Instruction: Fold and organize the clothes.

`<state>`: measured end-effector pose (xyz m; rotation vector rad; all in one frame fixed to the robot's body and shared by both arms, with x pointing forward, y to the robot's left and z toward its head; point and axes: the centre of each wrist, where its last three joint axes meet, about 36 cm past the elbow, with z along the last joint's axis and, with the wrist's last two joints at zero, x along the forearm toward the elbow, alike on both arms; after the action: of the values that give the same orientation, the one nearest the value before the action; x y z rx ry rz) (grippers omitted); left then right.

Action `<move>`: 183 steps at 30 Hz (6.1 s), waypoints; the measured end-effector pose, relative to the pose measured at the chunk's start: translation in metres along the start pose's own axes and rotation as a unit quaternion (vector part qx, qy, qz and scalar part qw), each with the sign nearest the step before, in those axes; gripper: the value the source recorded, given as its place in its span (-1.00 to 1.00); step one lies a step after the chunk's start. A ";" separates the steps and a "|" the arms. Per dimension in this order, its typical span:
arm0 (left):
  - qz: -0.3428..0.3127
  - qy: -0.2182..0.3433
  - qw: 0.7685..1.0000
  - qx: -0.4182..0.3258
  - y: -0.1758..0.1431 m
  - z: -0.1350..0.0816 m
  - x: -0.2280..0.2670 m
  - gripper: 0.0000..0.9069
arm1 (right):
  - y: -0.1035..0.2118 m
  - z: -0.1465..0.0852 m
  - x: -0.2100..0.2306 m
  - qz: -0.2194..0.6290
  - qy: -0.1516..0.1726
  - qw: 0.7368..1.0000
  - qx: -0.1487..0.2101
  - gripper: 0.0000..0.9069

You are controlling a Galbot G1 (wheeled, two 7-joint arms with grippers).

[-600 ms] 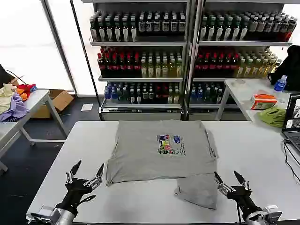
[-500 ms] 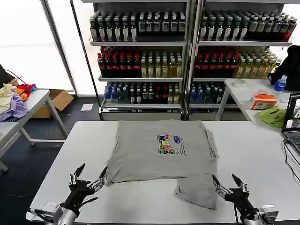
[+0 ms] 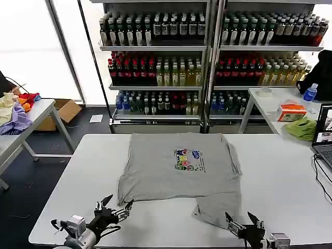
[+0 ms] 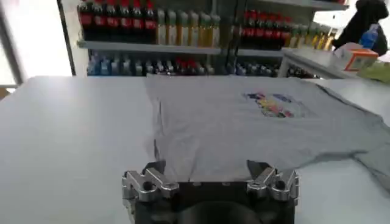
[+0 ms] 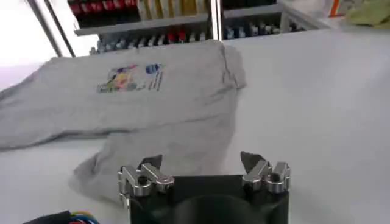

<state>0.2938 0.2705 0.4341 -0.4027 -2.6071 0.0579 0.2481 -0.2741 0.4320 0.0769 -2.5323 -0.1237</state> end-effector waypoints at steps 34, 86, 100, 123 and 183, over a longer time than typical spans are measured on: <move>-0.025 0.050 0.998 0.010 0.014 0.025 -0.066 -0.98 | 0.015 0.015 -0.007 -0.007 0.023 1.000 -0.010 -1.00; -0.026 0.000 0.999 0.026 0.003 -0.027 0.007 -0.98 | 0.011 -0.014 0.018 -0.095 -0.128 0.984 -0.077 -1.00; -0.005 -0.018 0.999 0.031 0.038 -0.061 -0.064 -0.98 | 0.007 -0.051 -0.075 -0.078 -0.183 0.977 -0.074 -1.00; -0.044 0.017 0.998 0.052 0.081 -0.066 -0.160 1.00 | 0.032 -0.088 -0.229 -0.053 -0.158 0.985 -0.031 1.00; -0.059 0.028 0.996 0.064 0.067 -0.014 -0.115 -0.96 | 0.003 -0.041 -0.138 0.044 -0.086 0.995 0.030 -1.00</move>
<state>0.4148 0.2999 0.3844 -0.2019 -2.5502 0.1697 0.3841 -0.2628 0.3878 -0.0228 -2.7061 -0.0189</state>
